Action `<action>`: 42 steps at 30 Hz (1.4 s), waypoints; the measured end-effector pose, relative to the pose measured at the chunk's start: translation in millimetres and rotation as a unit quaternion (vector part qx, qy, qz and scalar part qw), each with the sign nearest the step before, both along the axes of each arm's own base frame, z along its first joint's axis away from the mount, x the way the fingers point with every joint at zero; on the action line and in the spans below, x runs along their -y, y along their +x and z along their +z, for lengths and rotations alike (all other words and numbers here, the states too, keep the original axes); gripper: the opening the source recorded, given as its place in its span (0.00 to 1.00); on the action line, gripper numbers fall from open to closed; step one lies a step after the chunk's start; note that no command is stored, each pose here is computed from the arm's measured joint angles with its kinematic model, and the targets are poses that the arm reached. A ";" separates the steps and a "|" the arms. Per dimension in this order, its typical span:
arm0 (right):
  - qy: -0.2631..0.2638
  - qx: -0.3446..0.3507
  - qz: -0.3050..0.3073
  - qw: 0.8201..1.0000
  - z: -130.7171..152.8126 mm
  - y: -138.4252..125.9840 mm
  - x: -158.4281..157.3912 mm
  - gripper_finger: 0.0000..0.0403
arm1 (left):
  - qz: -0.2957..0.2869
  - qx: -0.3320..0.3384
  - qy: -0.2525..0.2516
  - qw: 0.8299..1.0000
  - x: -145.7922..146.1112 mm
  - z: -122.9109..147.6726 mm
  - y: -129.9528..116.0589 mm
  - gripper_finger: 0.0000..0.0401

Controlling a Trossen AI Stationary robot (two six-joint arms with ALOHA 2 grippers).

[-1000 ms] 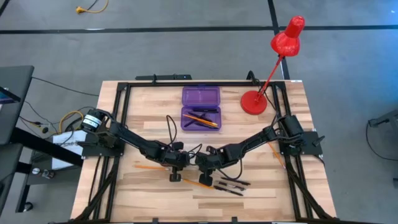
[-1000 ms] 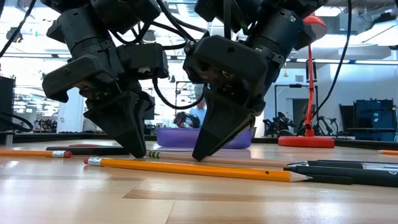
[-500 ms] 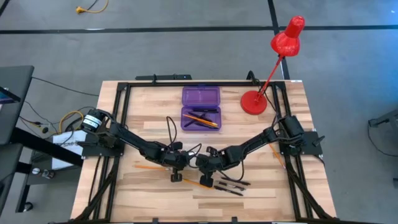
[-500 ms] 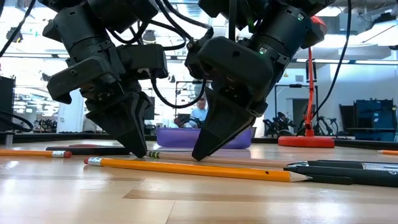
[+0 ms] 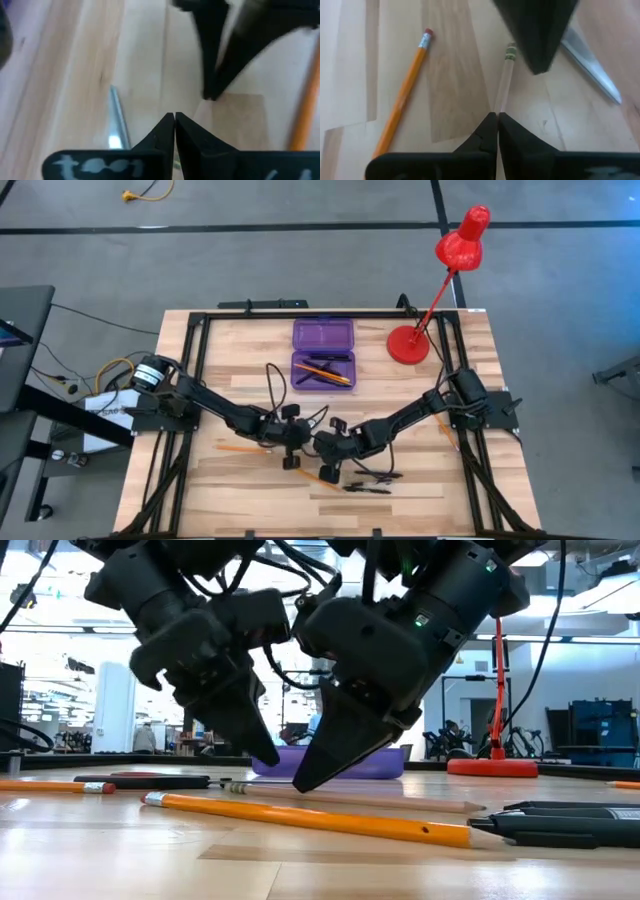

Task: Pick & place school supplies into a supply box
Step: Put the light brown pencil into the purple supply box

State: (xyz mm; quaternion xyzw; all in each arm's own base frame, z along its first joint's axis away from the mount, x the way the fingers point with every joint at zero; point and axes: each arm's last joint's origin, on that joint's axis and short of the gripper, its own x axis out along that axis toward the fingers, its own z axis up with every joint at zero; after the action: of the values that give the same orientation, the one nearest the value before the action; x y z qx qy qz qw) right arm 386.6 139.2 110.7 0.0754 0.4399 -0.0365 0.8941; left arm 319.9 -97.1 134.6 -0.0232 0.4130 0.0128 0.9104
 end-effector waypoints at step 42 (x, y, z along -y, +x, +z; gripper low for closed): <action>0.019 -0.013 0.140 0.990 35.3 -10.9 -0.5 0.12 | -0.051 -0.061 -0.003 0.997 -14.5 17.9 -17.0 0.00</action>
State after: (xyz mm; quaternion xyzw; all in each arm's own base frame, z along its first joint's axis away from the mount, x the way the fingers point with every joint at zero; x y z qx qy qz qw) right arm 375.7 139.7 146.0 0.0300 0.4583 0.0966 0.8830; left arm 302.9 -82.6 152.5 -0.0037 0.4681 -0.0337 0.8830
